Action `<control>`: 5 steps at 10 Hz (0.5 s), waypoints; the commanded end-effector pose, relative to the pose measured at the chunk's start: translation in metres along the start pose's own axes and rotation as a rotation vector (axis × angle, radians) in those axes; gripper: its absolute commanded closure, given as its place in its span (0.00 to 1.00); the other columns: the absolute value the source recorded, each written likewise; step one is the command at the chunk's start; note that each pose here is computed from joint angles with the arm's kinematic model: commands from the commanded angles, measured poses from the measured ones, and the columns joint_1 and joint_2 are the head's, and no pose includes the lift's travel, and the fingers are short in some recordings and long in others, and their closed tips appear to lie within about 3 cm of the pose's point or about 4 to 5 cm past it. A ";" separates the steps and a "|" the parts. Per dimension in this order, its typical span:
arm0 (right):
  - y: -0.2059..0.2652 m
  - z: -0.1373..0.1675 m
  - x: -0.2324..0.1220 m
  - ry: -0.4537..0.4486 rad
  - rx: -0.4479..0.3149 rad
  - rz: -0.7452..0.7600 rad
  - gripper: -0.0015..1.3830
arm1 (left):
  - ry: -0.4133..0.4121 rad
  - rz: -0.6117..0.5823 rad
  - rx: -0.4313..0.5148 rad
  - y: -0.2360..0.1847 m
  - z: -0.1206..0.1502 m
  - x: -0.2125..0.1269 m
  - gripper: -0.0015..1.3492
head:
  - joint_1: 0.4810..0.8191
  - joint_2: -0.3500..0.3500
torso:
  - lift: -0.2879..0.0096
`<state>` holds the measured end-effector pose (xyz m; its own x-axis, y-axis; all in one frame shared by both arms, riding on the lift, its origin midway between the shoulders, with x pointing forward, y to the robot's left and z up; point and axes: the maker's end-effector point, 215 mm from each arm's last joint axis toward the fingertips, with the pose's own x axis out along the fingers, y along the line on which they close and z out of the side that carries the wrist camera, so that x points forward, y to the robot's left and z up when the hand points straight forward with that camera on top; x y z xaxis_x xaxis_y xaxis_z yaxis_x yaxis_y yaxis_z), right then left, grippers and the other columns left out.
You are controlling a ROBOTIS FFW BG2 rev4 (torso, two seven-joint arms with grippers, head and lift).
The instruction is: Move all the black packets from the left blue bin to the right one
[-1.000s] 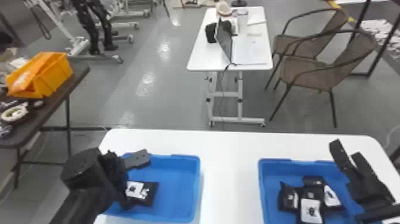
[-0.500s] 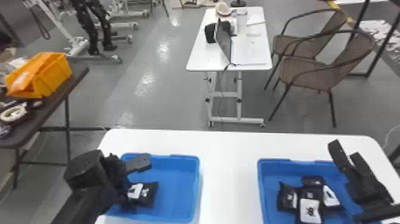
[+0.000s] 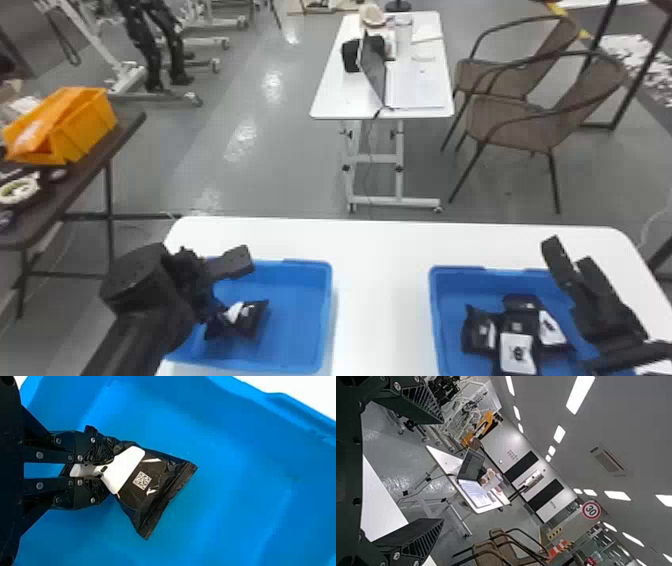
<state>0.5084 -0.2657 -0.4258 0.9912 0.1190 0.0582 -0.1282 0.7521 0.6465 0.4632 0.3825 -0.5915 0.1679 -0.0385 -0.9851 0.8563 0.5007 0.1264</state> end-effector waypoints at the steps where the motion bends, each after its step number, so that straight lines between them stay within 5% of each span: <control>1: 0.004 -0.002 0.003 0.001 0.005 0.009 0.10 | -0.052 0.039 -0.016 0.005 0.013 -0.018 0.80 | 0.63 0.69 | 0.97; 3: 0.011 -0.002 0.004 -0.001 0.007 0.026 0.10 | -0.182 0.150 -0.029 0.011 0.050 -0.063 0.80 | 0.63 0.68 | 0.97; 5: 0.028 -0.002 0.011 0.000 0.009 0.067 0.10 | -0.405 0.245 -0.026 0.009 0.132 -0.104 0.80 | 0.63 0.64 | 0.97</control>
<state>0.5143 -0.2471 -0.4114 0.9821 0.1621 0.0964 -0.1856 0.7402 0.6462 0.5135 0.3026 -0.4852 0.5222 -0.1898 -0.8315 0.7556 0.5551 0.3478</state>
